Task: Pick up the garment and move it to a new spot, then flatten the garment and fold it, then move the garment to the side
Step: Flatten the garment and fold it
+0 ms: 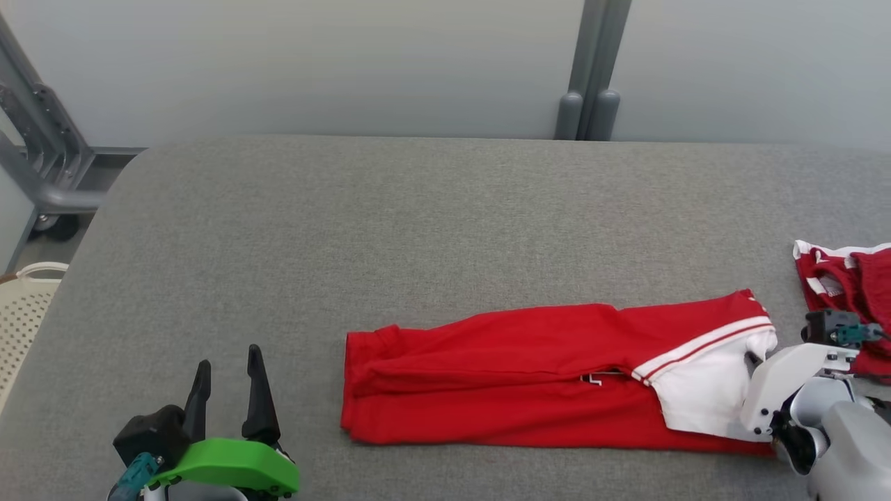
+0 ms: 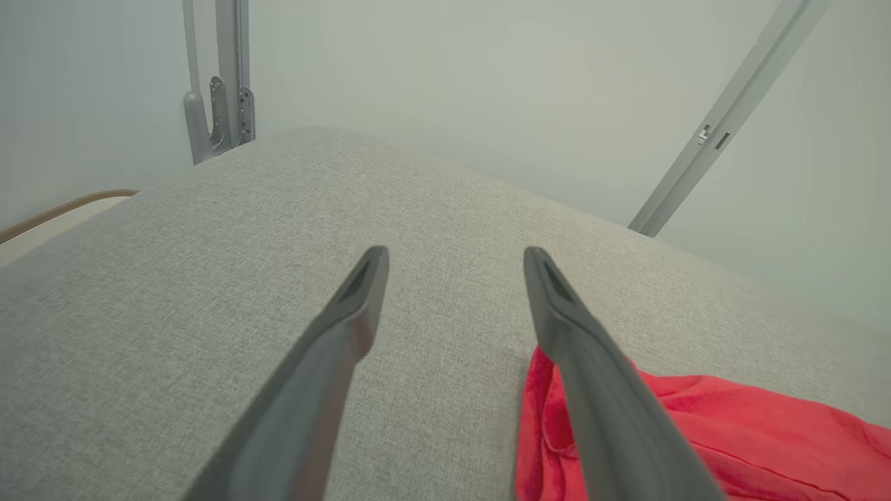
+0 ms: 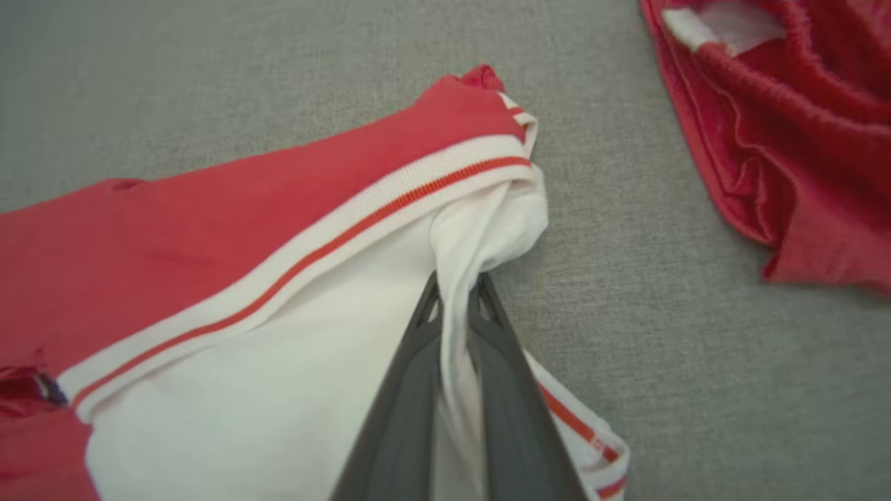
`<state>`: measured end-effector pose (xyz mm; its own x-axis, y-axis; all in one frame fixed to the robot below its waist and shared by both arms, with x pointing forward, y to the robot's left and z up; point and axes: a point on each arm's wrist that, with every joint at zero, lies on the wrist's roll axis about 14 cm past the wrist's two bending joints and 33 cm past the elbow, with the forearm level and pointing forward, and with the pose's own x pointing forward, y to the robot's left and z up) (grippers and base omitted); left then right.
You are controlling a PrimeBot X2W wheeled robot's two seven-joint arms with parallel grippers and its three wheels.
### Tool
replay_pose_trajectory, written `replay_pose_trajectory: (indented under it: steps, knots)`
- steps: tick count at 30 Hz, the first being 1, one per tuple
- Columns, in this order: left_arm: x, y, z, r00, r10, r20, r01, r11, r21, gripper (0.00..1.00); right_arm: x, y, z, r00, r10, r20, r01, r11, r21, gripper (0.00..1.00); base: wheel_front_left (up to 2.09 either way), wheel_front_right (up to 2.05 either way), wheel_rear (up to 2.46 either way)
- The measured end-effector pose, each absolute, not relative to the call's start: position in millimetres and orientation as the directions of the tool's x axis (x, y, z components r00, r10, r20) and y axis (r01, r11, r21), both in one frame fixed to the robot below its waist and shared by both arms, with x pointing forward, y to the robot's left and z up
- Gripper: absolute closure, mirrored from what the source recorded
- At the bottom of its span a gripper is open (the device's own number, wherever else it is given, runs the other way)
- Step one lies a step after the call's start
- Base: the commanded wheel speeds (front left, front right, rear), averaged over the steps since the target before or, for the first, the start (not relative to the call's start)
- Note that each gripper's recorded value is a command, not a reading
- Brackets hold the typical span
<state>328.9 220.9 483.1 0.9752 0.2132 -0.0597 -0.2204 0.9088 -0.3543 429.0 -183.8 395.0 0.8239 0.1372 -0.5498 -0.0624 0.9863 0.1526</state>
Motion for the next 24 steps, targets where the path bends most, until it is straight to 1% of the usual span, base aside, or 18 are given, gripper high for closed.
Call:
replay_pose_trajectory:
  steps: [2,8,13,14,17,24]
  knots:
    - [334,213,484,0.981,0.188,-0.056,-0.196,0.913,-0.357,0.0,434,-203,411,0.856,0.104,-0.507,-0.033,0.989,0.147,1.0,0.0,0.0,0.0]
    - [346,193,487,0.99,0.13,-0.049,-0.139,0.921,-0.364,0.0,435,-246,443,0.907,0.032,-0.42,0.039,0.987,0.159,1.0,0.0,0.0,0.0]
    - [353,181,487,0.994,0.096,-0.048,-0.107,0.923,-0.369,0.0,437,-254,467,0.934,0.031,-0.355,0.04,0.981,0.19,1.0,0.0,0.0,0.0]
    - [355,176,487,0.996,0.082,-0.047,-0.093,0.924,-0.371,0.0,437,-252,477,0.944,0.045,-0.327,0.029,0.976,0.216,1.0,0.0,0.0,0.0]
    - [357,173,488,0.996,0.071,-0.046,-0.083,0.925,-0.372,0.0,434,-245,483,0.948,0.071,-0.311,0.004,0.971,0.237,1.0,0.0,0.0,0.0]
    - [355,171,488,0.997,0.065,-0.046,-0.077,0.925,-0.372,0.0,429,-193,507,0.947,0.221,-0.232,-0.152,0.947,0.282,1.0,0.0,0.0,0.0]
